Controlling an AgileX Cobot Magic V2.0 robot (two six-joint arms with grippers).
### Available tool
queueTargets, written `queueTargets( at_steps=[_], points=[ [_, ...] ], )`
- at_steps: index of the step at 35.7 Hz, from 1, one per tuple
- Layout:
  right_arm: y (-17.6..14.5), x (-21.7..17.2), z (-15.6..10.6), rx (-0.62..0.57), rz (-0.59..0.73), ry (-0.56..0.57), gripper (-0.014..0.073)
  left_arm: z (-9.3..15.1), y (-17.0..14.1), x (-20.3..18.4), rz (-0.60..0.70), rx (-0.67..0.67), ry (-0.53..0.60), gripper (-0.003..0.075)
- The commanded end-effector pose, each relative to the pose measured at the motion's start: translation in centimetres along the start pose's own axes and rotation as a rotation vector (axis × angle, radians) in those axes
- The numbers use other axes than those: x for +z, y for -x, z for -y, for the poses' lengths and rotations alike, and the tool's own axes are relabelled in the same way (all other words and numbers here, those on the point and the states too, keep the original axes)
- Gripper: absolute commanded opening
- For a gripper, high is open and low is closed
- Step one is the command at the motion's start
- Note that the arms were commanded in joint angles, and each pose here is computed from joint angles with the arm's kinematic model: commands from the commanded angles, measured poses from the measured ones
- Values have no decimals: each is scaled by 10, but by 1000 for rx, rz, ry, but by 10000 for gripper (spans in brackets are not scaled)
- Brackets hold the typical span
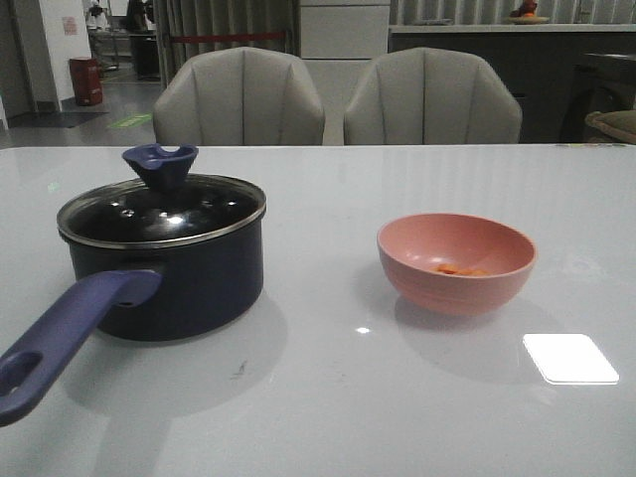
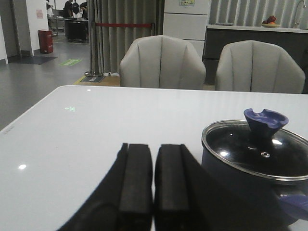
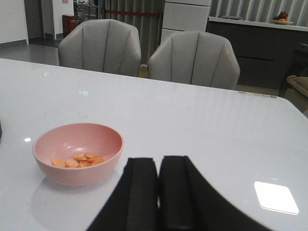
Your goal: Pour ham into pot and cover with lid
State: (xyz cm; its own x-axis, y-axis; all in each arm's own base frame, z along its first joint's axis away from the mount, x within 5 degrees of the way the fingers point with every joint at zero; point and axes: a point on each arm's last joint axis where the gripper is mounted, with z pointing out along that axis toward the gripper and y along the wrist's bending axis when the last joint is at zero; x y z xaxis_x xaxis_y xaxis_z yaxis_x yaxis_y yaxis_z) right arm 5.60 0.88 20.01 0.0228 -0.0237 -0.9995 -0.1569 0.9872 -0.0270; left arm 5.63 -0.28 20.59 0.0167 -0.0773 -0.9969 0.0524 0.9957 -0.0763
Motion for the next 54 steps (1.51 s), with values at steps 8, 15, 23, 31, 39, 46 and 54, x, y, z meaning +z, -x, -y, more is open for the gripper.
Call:
queueTargets(
  at_steps=[8,15,23,31,39,46,54],
  points=[
    [10,-2,0,-19,105,-5,160,0,1,-1,81,-11,-11,113],
    [10,-2,0,-19,105,-5,160,0,1,-1,81,-11,-11,113],
    [10,-2,0,-19,105,-5,160,0,1,-1,81,-11,-11,113],
    [10,-2,0,-19,105,-5,160,1,4,-1,106,-11,-14,113],
    [10,-2,0,-19,105,-5,160,2,16,-3,239,-11,-30,113],
    [10,-2,0,-19,105,-5,160,4,37,-10,436,-11,-53,113],
    [10,-2,0,-19,106,-5,160,6,73,-11,329,-11,-35,113]
  ],
)
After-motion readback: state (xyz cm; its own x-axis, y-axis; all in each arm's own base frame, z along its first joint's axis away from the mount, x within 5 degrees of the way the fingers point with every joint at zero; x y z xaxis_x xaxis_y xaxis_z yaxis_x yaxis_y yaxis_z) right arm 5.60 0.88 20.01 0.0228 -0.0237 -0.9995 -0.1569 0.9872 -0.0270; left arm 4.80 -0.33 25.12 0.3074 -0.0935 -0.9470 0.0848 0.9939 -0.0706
